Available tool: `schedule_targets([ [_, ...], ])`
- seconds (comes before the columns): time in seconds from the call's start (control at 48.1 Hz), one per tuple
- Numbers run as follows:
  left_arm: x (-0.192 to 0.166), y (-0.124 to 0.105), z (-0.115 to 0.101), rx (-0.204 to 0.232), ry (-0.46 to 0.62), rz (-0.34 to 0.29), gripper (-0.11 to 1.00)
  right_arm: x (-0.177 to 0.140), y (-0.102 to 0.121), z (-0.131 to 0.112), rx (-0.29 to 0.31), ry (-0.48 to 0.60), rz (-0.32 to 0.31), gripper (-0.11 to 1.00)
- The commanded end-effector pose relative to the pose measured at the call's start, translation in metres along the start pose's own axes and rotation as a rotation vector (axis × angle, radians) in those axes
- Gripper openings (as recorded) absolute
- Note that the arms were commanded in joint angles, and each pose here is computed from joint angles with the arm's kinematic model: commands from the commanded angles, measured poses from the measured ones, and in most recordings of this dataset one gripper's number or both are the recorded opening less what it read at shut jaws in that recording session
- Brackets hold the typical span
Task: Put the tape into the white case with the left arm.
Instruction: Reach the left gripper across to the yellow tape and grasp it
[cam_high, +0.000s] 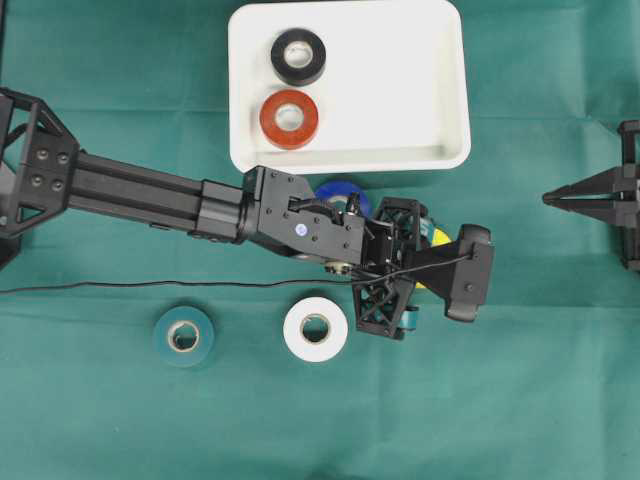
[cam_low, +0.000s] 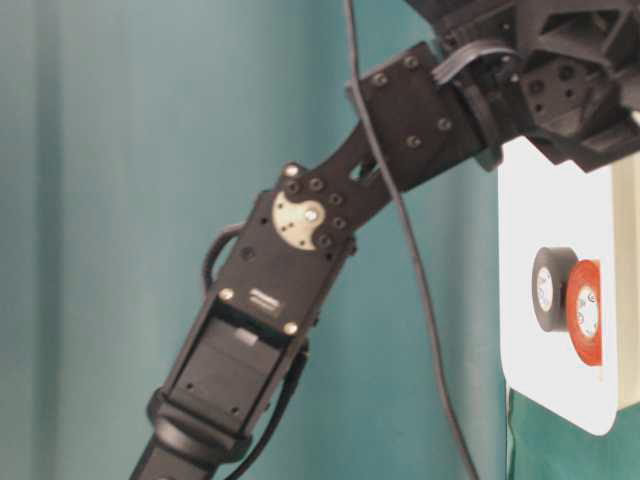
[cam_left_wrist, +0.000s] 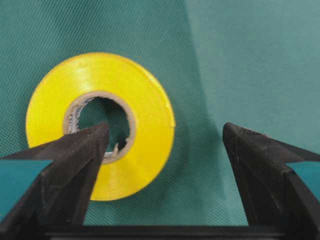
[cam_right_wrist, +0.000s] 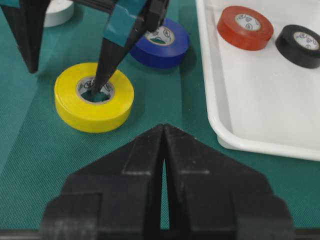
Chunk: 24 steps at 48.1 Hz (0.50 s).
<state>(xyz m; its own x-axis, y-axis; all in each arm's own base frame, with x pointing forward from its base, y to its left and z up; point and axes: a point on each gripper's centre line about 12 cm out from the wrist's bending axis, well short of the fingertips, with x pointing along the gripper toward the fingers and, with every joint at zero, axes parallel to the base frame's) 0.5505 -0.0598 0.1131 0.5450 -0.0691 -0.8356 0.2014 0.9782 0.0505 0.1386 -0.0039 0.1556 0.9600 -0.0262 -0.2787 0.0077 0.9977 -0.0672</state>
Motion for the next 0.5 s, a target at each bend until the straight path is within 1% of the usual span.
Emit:
schedule_targets([
  [0.0, -0.012, 0.0077, 0.0154, -0.01, -0.048, 0.012, 0.92, 0.0007, -0.0007, 0.0048, 0.002, -0.014, -0.003, -0.09],
  [0.166, -0.0106, 0.0103, 0.0145, -0.011, -0.048, 0.016, 0.91, 0.0008, -0.0007, 0.0046, 0.004, -0.012, -0.003, -0.09],
  [0.229, -0.0109, 0.0104, 0.0152, -0.011, -0.051, 0.016, 0.84, 0.0006, -0.0004, 0.0043, 0.002, -0.014, -0.002, -0.09],
  [0.27, -0.0106, 0.0103, 0.0145, -0.011, -0.048, 0.016, 0.75, 0.0008, -0.0005, 0.0046, 0.002, -0.012, -0.002, -0.09],
  [0.416, -0.011, 0.0103, 0.0142, -0.011, -0.046, 0.016, 0.34, 0.0008, -0.0007, 0.0046, 0.002, -0.012, -0.003, -0.09],
  [0.458, -0.011, 0.0103, 0.014, -0.011, -0.045, 0.015, 0.26, 0.0007, -0.0005, 0.005, 0.002, -0.015, -0.002, -0.09],
  [0.478, -0.0117, 0.0102, 0.0143, -0.014, -0.045, 0.014, 0.25, 0.0008, -0.0007, 0.0046, 0.002, -0.012, -0.003, -0.09],
])
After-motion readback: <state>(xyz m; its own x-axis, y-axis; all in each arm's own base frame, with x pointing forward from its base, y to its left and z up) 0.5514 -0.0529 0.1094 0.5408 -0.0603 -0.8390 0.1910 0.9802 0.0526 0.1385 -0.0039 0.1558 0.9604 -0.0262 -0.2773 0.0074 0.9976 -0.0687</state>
